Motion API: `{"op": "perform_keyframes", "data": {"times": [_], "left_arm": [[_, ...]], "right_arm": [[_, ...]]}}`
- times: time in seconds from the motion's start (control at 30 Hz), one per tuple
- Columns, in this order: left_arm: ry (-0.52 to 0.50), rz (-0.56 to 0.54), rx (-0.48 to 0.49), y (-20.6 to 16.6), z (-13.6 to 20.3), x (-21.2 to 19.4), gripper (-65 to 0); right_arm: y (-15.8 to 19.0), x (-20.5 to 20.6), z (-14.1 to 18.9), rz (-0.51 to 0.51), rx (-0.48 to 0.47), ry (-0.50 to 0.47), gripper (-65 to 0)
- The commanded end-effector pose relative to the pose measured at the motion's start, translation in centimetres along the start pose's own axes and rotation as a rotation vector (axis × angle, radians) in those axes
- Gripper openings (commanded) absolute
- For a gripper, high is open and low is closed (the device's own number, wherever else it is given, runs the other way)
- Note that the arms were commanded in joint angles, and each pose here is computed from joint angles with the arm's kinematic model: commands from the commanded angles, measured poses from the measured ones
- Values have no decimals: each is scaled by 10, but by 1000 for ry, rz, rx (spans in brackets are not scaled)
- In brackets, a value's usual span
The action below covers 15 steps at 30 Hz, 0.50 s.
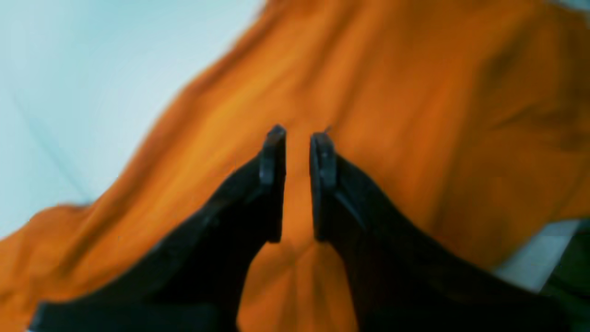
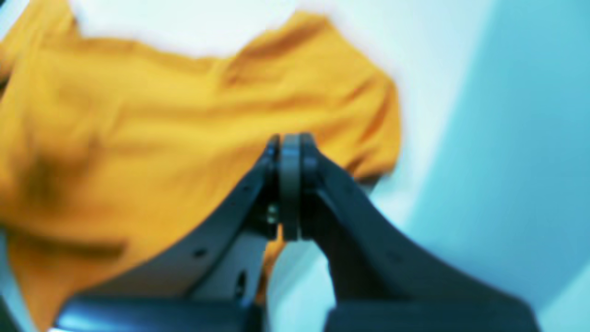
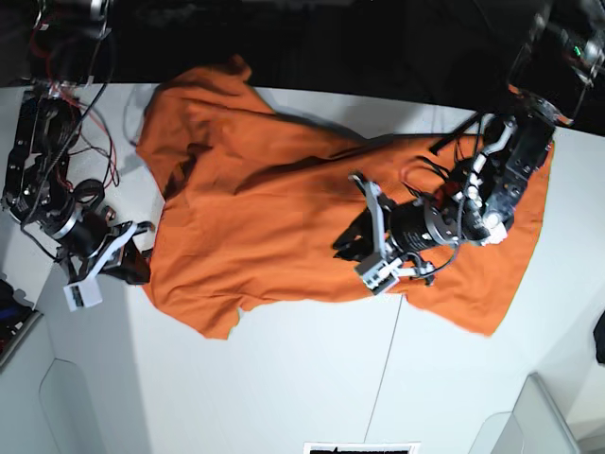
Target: Layout the t-shirt on the table in an organized manner, then fold the t-shirt properly
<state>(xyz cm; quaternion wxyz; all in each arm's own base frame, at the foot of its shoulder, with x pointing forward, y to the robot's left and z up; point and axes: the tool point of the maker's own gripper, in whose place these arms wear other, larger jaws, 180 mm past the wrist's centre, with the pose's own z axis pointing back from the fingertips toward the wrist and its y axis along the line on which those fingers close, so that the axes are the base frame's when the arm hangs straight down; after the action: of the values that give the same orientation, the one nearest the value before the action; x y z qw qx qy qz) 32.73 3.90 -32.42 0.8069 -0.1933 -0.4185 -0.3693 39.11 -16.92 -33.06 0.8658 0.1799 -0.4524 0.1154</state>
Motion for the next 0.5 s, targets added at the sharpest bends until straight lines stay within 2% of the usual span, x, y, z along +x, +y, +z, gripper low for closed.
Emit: {"op": "perform_keyframes", "data": {"times": [0.0,0.1,0.27,0.47], "left_arm": [[-42,3,-7,-6,0,11,-547],[-40,49,-77,-44,-16,3,-547],[-14,34,-207,-114,-43,-4,-547],[38,30,-311,-180,-62,-29,-547]], "right_arm": [[-7,22,-4,0,-8,-49,-650],[-23,30,-27,-50,-20,-36,-650],[-32,25,-62,-103,-20,51,-650],[-8,5,-86,-38,34,149,-650]]}}
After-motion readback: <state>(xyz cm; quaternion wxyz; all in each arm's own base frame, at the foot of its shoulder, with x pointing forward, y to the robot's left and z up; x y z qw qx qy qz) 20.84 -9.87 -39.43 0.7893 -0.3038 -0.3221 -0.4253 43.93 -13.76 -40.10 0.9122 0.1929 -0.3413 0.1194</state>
